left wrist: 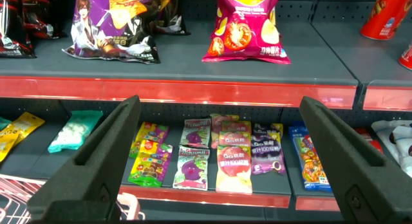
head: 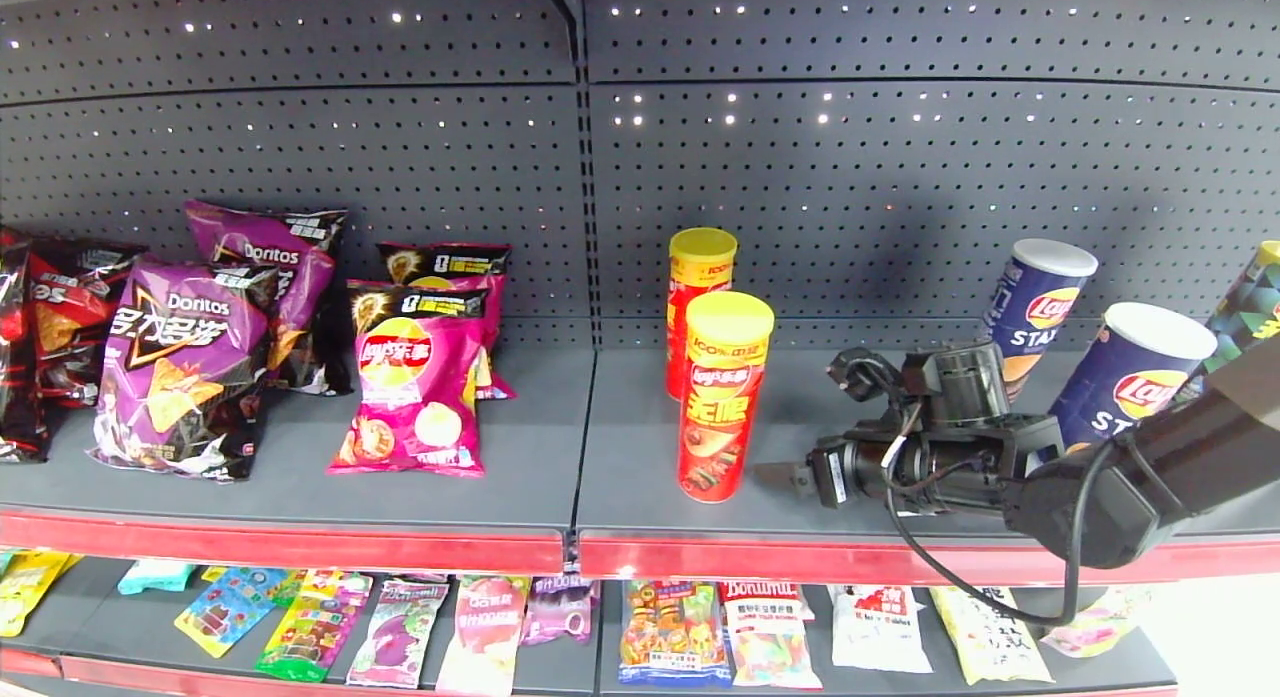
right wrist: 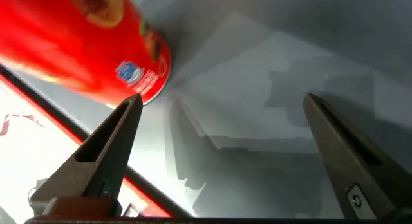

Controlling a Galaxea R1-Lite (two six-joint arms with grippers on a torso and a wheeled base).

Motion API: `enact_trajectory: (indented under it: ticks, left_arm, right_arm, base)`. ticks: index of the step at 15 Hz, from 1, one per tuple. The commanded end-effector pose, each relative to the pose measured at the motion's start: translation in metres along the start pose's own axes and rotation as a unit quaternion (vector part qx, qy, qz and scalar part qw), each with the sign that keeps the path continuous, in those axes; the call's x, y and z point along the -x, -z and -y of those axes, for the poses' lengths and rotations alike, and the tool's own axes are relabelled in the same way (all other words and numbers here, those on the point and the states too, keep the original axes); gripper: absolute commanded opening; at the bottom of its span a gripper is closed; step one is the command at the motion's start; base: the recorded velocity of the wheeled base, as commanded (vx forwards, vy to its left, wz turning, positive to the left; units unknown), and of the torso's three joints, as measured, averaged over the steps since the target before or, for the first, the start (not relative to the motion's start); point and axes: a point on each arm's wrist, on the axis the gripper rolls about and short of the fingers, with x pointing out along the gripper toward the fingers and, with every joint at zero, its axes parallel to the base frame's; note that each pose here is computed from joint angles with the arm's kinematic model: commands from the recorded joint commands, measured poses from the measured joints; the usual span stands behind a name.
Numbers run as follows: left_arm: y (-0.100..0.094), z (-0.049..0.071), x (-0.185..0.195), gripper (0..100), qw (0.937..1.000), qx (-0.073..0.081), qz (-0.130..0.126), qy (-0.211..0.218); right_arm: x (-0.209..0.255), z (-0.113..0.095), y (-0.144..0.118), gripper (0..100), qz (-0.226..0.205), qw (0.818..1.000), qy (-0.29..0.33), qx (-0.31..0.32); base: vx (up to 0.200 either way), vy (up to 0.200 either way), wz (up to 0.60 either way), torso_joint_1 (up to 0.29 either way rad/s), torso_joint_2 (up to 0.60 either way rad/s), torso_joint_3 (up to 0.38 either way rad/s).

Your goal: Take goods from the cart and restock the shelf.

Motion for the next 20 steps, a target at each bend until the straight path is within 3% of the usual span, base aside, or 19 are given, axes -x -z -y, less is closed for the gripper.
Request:
enact_trajectory:
  ticks: [1, 20]
  left_arm:
    - [-0.0001, 0.0, -0.0001, 100, 1.0, 0.0, -0.001, -0.001]
    - [-0.0001, 0.0, -0.0001, 100, 1.0, 0.0, -0.001, -0.001]
  right_arm:
    - [-0.0027, 0.0005, -0.0008, 100, 0.0, 1.0, 0.0, 0.0]
    - [-0.0096, -0.0088, -0.0079, 100, 0.01, 1.0, -0.011, 0.009]
  base:
    - [0.0, 0.0, 0.0, 0.0, 0.0, 0.0]
    - [0.0, 0.0, 0.0, 0.0, 0.0, 0.0]
